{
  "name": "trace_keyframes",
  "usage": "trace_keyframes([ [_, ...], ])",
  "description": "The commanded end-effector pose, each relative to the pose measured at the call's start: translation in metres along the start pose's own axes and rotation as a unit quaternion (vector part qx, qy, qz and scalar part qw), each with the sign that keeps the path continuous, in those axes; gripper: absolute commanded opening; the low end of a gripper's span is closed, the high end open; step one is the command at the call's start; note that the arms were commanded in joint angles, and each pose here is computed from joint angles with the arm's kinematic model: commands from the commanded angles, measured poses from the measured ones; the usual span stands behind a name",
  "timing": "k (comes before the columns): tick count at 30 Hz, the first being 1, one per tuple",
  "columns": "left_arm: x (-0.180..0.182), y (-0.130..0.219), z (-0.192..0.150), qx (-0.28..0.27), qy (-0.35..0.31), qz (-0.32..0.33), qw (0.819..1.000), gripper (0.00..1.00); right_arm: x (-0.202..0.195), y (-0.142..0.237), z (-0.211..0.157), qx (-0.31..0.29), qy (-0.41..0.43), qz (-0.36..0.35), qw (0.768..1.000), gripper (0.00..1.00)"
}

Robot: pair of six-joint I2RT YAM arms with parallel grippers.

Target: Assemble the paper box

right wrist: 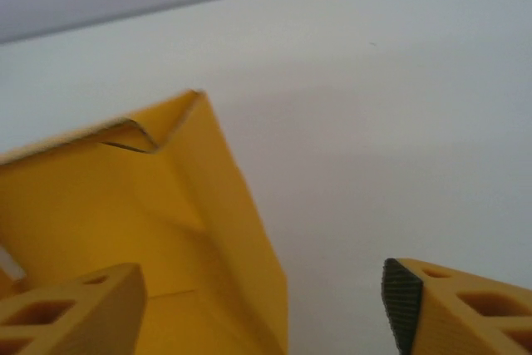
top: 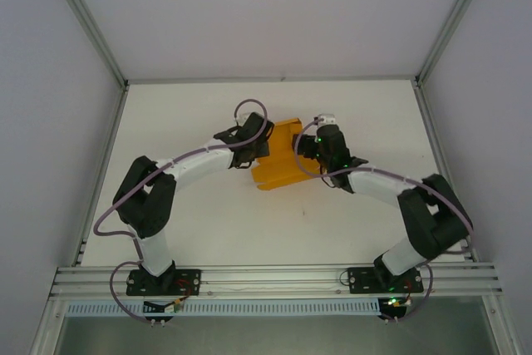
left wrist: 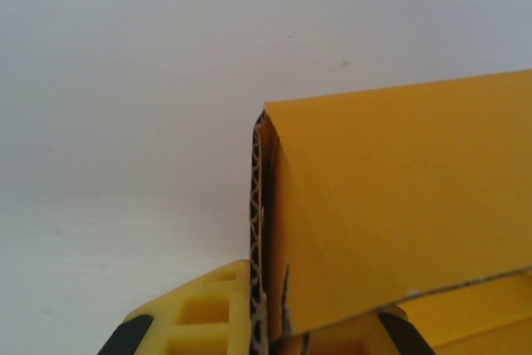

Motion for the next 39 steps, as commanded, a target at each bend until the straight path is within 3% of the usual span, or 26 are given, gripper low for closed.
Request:
trace_keyframes([
  [1,0.010,0.005,0.013,-0.020,-0.021,0.022,0.999,0.00,0.033,0.026,0.012,-0.005,0.032,0.099,0.995,0.89],
  [3,0.009,0.007,0.017,-0.024,-0.037,0.022,0.999,0.00,0.032,0.037,0.014,-0.005,0.032,0.098,0.995,0.96],
  [6,0.012,0.010,0.017,-0.024,-0.058,0.024,0.998,0.00,0.018,0.051,0.016,-0.011,0.029,0.062,0.998,0.97],
  [10,0.004,0.015,0.008,0.001,-0.082,-0.010,0.997,0.00,0.002,0.056,-0.001,0.036,0.051,0.032,0.998,0.85],
  [15,0.011,0.016,-0.015,0.048,-0.094,-0.004,0.994,0.00,0.002,0.049,-0.035,0.137,0.021,0.041,0.990,0.68],
  [18,0.013,0.011,-0.026,0.055,-0.099,-0.009,0.994,0.00,-0.003,0.036,-0.049,0.150,0.009,0.032,0.988,0.53],
  [21,0.013,0.006,-0.032,0.064,-0.102,-0.009,0.993,0.00,-0.004,0.023,-0.055,0.159,0.014,0.036,0.987,0.45],
  [27,0.013,-0.004,-0.039,0.072,-0.109,-0.003,0.991,0.00,-0.005,0.008,-0.056,0.162,0.006,0.066,0.985,0.43],
  [29,0.012,-0.007,-0.042,0.077,-0.110,-0.003,0.991,0.00,-0.010,0.003,-0.057,0.174,-0.015,0.072,0.982,0.35],
  [34,0.017,-0.014,-0.045,0.084,-0.113,0.013,0.990,0.00,-0.002,-0.004,-0.060,0.179,-0.025,0.125,0.976,0.31],
  [39,0.018,-0.019,-0.048,0.088,-0.110,0.022,0.990,0.00,-0.003,0.003,-0.064,0.177,-0.020,0.129,0.975,0.33],
])
Point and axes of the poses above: each hand's point on the last joint's axis, 136 mm out from that joint toward the fingers, its own y axis back along the fingers, its own x axis along the line the jaws close on, z = x × y, the point moved 1 cm from there along y, back along the fingers, and after that the axes turned 2 degrees about -y, right-handed, at the moved point
